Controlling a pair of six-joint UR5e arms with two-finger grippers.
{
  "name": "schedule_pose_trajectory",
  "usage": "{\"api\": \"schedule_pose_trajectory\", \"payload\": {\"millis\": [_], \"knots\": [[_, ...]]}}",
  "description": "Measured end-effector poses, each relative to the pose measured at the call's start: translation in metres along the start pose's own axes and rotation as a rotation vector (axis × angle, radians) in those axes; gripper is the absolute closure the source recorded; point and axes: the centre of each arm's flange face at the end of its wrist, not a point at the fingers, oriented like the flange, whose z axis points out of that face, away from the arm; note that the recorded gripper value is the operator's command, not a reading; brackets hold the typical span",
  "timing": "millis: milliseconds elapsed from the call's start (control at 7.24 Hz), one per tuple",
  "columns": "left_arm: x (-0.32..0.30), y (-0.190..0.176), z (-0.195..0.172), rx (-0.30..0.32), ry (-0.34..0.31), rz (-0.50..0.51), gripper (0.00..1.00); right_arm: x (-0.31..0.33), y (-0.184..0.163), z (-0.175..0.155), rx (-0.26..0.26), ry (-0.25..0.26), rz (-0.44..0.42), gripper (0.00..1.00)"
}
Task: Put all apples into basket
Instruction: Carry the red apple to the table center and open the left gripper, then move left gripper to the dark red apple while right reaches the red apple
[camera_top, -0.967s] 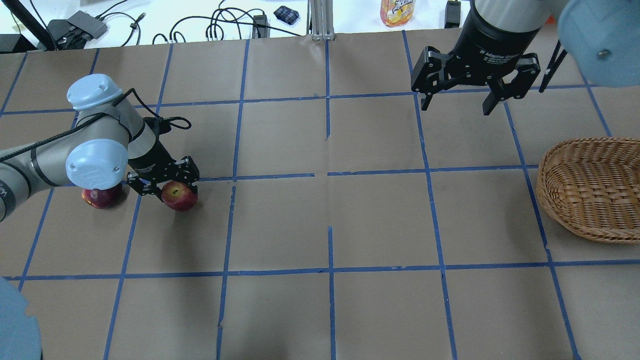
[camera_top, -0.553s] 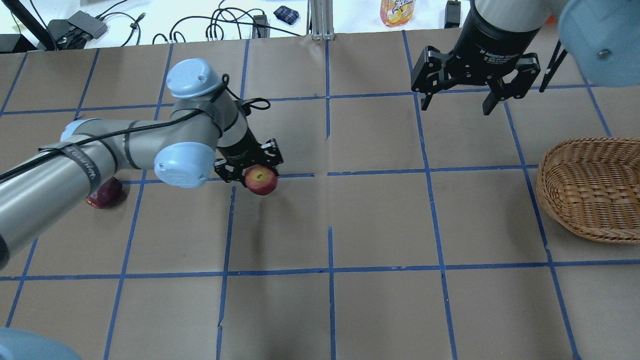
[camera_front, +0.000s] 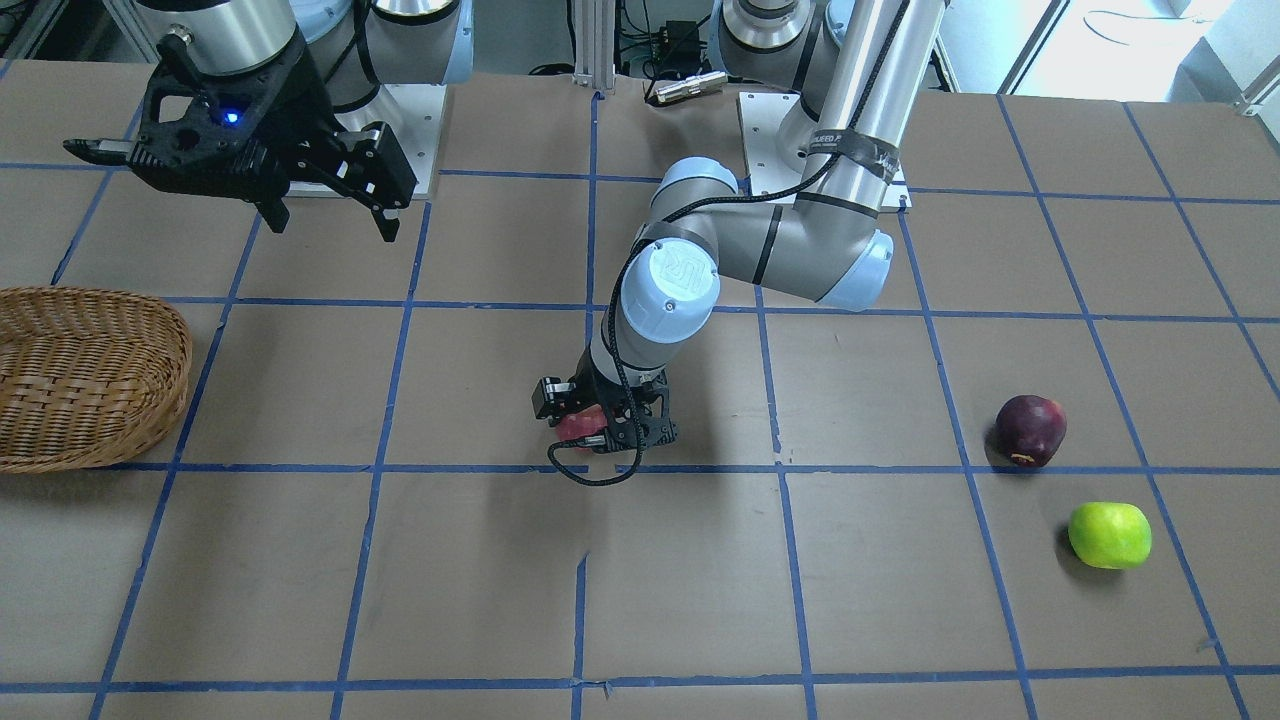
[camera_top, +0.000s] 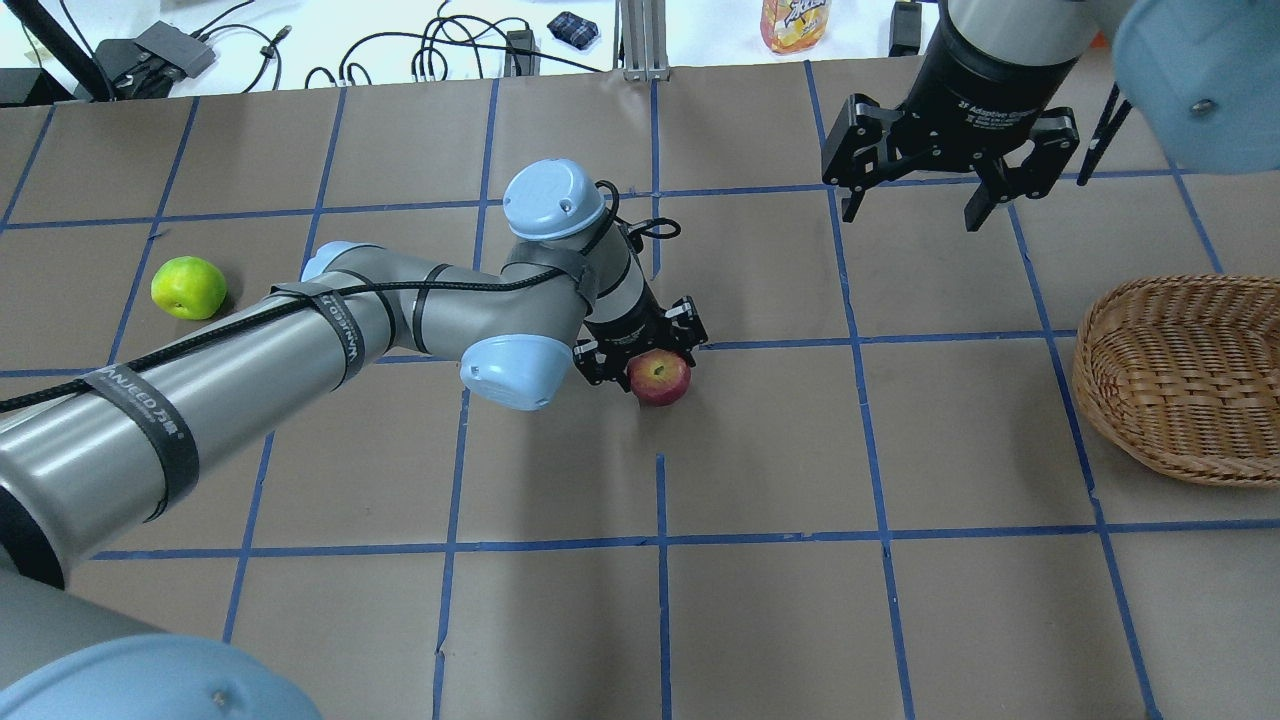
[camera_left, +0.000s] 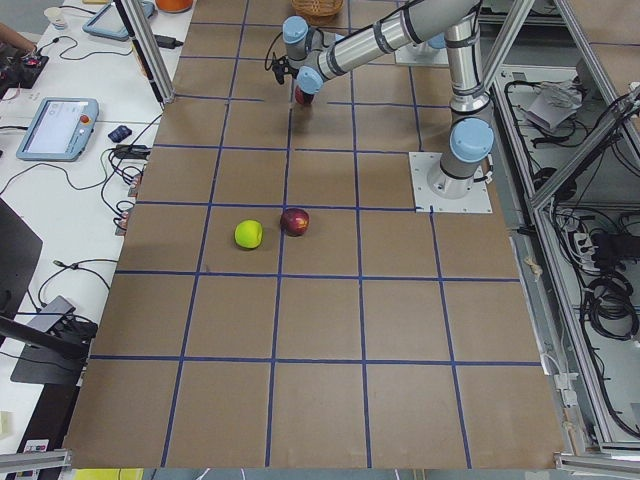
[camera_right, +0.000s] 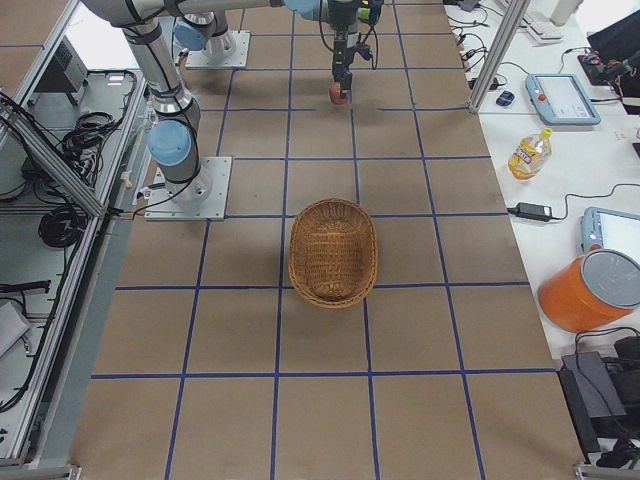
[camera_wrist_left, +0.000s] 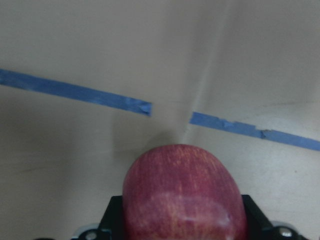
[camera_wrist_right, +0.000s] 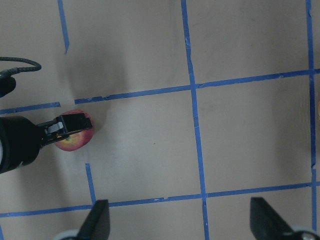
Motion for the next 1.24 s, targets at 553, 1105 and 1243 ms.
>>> {"api": "schedule_pose_trajectory", "payload": {"millis": [553,1105,1243], "knots": [[-0.053,-0.061,-0.103,0.076,0.023,0.144,0.00,-0.014,-0.020,0.039,-0.028,0.008,-0.008,0.00],[-0.245,-0.110,-0.212,0.048,-0.208,0.253,0.00,-0.139,-0.045,0.180,0.008,0.026,-0.049,0.00],[-0.321,-0.127,-0.221,0.020,-0.205,0.271,0.00,-0.166,-0.038,0.212,0.011,0.056,-0.063,0.00]]}}
